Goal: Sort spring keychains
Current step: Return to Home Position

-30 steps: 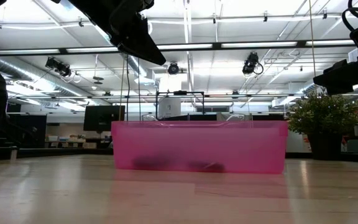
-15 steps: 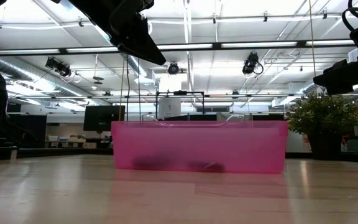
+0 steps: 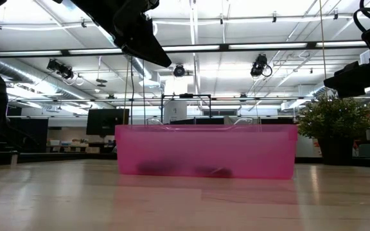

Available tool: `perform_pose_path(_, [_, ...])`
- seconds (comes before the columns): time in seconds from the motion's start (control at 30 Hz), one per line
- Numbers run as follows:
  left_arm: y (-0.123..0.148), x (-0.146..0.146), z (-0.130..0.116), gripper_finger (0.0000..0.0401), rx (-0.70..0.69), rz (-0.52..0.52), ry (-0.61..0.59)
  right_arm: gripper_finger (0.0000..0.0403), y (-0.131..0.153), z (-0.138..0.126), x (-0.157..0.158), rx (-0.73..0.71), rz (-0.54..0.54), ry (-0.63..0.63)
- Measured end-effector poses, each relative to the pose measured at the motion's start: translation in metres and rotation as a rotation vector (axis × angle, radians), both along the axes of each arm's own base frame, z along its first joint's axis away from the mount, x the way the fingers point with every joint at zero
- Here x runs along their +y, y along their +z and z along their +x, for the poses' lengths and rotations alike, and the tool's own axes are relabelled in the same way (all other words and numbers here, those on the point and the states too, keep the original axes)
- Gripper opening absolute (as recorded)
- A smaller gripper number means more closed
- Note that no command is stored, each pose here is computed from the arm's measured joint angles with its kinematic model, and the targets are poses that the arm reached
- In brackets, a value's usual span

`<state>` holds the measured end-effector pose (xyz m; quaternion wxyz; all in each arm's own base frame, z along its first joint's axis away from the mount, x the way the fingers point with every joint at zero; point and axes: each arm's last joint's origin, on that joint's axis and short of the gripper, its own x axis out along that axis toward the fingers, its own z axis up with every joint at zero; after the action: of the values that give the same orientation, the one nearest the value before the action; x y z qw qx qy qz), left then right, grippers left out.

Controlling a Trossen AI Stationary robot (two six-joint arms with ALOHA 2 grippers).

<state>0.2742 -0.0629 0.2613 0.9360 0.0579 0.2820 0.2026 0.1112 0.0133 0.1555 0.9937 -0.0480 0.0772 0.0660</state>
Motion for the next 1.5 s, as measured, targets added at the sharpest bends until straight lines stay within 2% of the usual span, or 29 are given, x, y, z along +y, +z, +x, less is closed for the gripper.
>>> perform_pose_path(1.13, [0.0000, 0.0000, 0.0001, 0.0069, -0.001, 0.000, -0.001, 0.0166, 0.0000, 0.0000, 0.0000, 0.000, 0.000, 0.000])
perform_pose_path(1.3, [-0.0004, 0.0001, -0.0003, 0.0069, 0.031, 0.051, -0.033, 0.0166, 0.0000, 0.0000, 0.0000, 0.000, 0.000, -0.001])
perform_pose_path(1.5, [0.0032, -0.0007, 0.0025, 0.0069, -0.020, 0.033, -0.029, 0.0166, 0.0000, 0.0000, 0.0000, 0.000, 0.000, 0.000])
